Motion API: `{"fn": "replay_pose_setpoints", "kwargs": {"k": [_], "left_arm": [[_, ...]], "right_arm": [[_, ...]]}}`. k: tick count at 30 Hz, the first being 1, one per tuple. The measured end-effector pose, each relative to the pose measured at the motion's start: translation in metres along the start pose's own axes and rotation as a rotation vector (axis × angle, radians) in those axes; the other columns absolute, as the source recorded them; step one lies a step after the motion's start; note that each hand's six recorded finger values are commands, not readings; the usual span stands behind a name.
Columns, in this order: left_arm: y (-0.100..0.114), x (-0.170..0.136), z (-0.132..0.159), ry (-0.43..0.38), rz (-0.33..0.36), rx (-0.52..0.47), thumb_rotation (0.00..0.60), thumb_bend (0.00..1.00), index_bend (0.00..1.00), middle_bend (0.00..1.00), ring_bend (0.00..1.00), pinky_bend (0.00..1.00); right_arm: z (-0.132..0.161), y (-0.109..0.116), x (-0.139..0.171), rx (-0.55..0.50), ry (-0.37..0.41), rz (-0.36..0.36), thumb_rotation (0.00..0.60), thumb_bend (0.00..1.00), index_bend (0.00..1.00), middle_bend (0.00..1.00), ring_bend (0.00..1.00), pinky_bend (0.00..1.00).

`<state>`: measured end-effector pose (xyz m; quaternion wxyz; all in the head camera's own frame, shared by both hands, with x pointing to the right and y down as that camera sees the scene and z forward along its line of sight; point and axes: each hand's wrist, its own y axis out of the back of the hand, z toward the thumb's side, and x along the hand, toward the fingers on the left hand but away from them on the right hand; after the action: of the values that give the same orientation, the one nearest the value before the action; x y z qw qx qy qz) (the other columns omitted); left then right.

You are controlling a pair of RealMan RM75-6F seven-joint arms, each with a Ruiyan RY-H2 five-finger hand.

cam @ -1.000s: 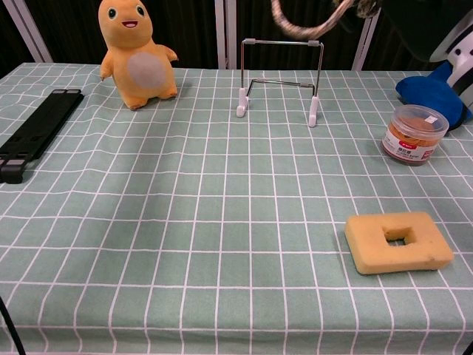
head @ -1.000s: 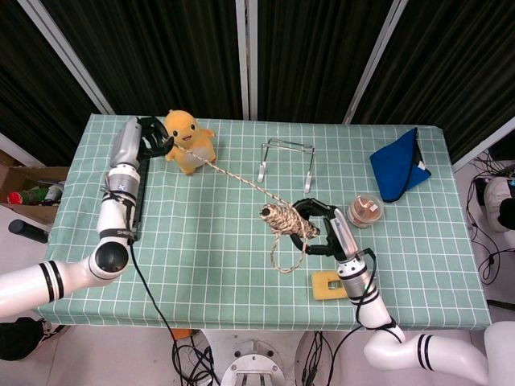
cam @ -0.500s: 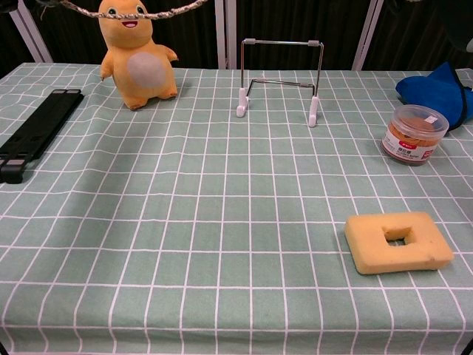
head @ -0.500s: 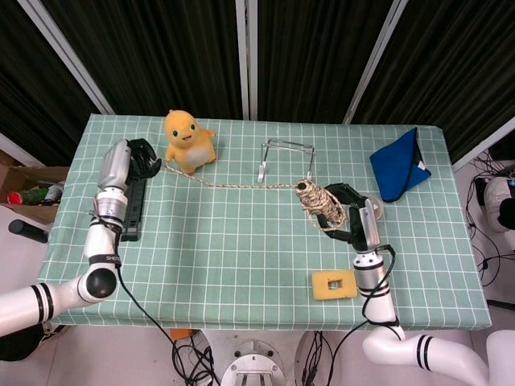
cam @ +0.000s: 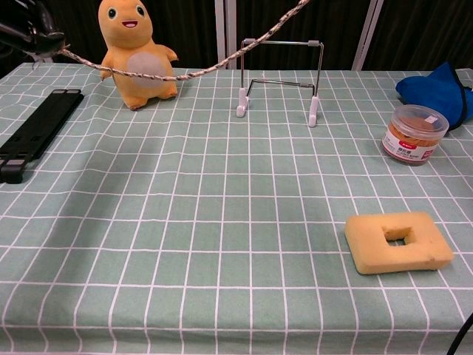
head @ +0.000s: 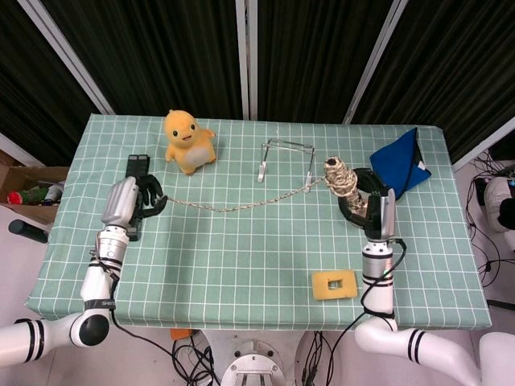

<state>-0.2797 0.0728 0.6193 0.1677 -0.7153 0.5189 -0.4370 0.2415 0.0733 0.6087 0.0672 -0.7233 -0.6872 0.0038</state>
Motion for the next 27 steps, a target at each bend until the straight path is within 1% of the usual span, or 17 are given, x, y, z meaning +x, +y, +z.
{"fn": "replay_pose_setpoints", "kwargs": {"k": [3,6,9,13,16,18,21,22,24,25,27], "left_arm": [[-0.001,-0.015,0.016,-0.059,-0.020,-0.005,0.600,0.41,0.77,0.74,0.69,0.84],[0.003,-0.032,0.038,-0.133,-0.035,-0.007,0.600,0.41,0.77,0.74,0.69,0.84],[0.011,-0.050,0.062,-0.203,-0.046,-0.019,0.600,0.41,0.77,0.74,0.69,0.84],[0.029,-0.073,0.098,-0.294,-0.060,-0.059,0.600,0.41,0.77,0.74,0.69,0.84],[0.042,-0.084,0.123,-0.379,-0.079,-0.102,0.600,0.41,0.77,0.74,0.69,0.84],[0.046,-0.086,0.133,-0.420,-0.096,-0.138,0.600,0.41,0.77,0.74,0.69,0.84],[0.057,-0.085,0.151,-0.497,-0.135,-0.177,0.600,0.41,0.77,0.74,0.69,0.84],[0.060,-0.084,0.162,-0.533,-0.159,-0.180,0.600,0.41,0.77,0.74,0.69,0.84],[0.063,-0.082,0.180,-0.588,-0.199,-0.169,0.600,0.41,0.77,0.74,0.69,0.84],[0.062,-0.081,0.194,-0.622,-0.227,-0.160,0.600,0.41,0.77,0.74,0.69,0.84],[0.060,-0.079,0.211,-0.655,-0.264,-0.154,0.600,0.41,0.77,0.74,0.69,0.84]], "right_arm": [[-0.006,0.002,-0.010,0.037,-0.012,-0.024,0.600,0.74,0.82,0.63,0.62,0.84],[-0.012,-0.003,-0.018,0.061,-0.031,-0.017,0.600,0.74,0.82,0.63,0.62,0.84],[-0.020,-0.009,-0.027,0.110,-0.050,0.000,0.600,0.74,0.82,0.63,0.62,0.84],[-0.029,-0.021,-0.036,0.185,-0.064,0.037,0.600,0.74,0.82,0.63,0.62,0.84],[-0.034,-0.034,-0.041,0.232,-0.063,0.075,0.600,0.74,0.82,0.63,0.62,0.84],[-0.036,-0.046,-0.043,0.248,-0.063,0.112,0.600,0.74,0.82,0.63,0.62,0.84],[-0.037,-0.068,-0.044,0.271,-0.057,0.183,0.600,0.74,0.82,0.63,0.62,0.84],[-0.037,-0.072,-0.044,0.275,-0.054,0.198,0.600,0.74,0.82,0.63,0.62,0.84],[-0.037,-0.088,-0.043,0.293,-0.041,0.253,0.600,0.74,0.82,0.63,0.62,0.84],[-0.037,-0.096,-0.041,0.301,-0.036,0.278,0.600,0.74,0.82,0.63,0.62,0.84],[-0.038,-0.114,-0.038,0.318,-0.023,0.336,0.600,0.74,0.82,0.63,0.62,0.84]]}}
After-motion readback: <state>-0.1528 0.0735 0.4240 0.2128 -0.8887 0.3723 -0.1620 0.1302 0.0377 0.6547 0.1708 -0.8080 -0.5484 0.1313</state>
